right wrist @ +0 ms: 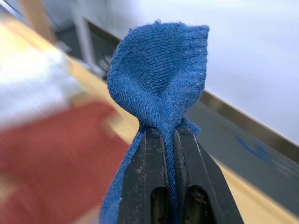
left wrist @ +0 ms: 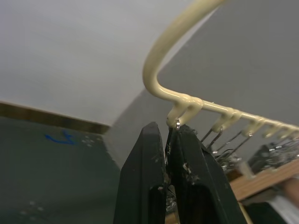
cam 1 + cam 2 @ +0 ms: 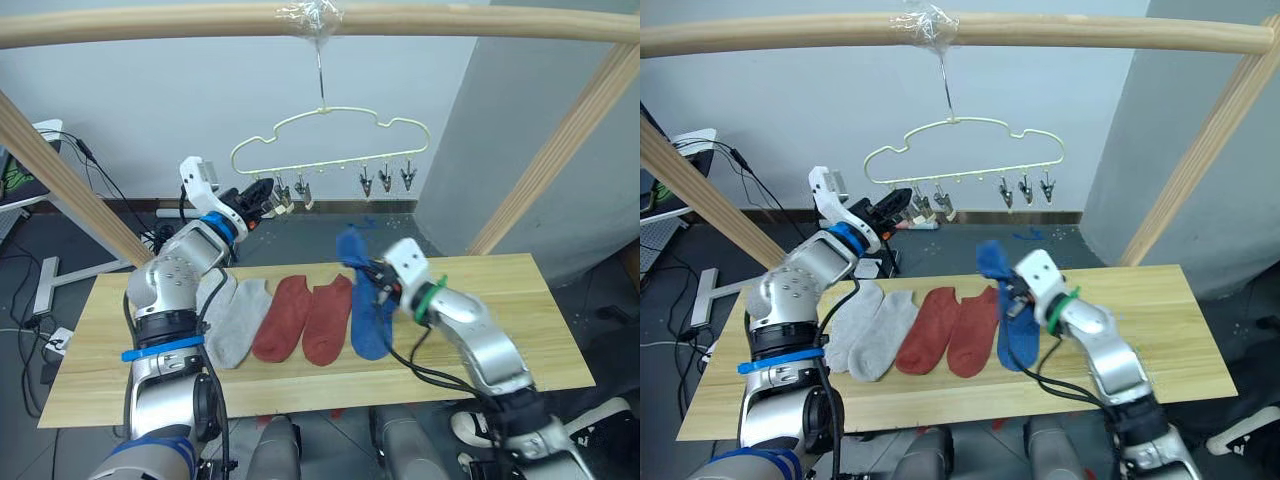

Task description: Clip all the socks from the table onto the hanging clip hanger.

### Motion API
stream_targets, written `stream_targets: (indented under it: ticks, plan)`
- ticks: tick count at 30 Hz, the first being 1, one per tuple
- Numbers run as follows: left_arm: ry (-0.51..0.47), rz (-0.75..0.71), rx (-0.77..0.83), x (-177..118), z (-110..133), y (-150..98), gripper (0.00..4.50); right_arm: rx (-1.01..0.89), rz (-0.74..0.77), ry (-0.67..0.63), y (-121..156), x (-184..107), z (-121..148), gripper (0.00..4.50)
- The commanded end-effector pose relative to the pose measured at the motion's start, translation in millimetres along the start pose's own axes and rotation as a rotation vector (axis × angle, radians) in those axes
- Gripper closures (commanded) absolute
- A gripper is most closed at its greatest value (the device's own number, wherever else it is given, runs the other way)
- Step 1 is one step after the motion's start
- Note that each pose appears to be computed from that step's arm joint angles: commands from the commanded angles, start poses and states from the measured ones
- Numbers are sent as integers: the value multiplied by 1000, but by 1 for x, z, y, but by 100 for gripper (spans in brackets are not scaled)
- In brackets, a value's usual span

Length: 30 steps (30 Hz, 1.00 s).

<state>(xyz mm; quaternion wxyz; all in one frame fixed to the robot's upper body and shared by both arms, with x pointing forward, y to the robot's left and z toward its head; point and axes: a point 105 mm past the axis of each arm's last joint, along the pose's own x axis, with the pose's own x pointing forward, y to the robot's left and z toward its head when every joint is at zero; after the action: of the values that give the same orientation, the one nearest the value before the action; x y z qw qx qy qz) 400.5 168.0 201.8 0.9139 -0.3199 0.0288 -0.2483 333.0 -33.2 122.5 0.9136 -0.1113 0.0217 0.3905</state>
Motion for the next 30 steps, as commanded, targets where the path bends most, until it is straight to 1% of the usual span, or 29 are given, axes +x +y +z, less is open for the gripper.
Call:
stream_targets:
  ticks: [1,4,7,9,12,20,25,27,30]
  plan:
    - [-22,-52,-8,-5,14,-15,450,7,0,-2,1,9,7,446]
    - [-15,-63,-15,-6,14,-19,450,17,20,3,5,16,9,446]
    - [-5,-99,-31,-7,11,-29,450,68,64,-15,14,28,18,446]
    - [-9,-102,-44,-7,10,-31,450,92,78,-31,16,31,23,446]
    - [-17,-96,-60,-9,11,-30,450,96,84,-43,17,33,28,446]
    - [3,-104,-42,-11,7,-31,450,104,108,-82,21,35,45,446]
    - [9,-105,-32,-12,7,-31,450,116,114,-98,23,34,51,446]
    - [17,-113,-2,-12,5,-33,450,123,115,-105,24,36,53,446]
    - [7,-120,-5,-12,6,-35,450,133,119,-111,25,37,56,446]
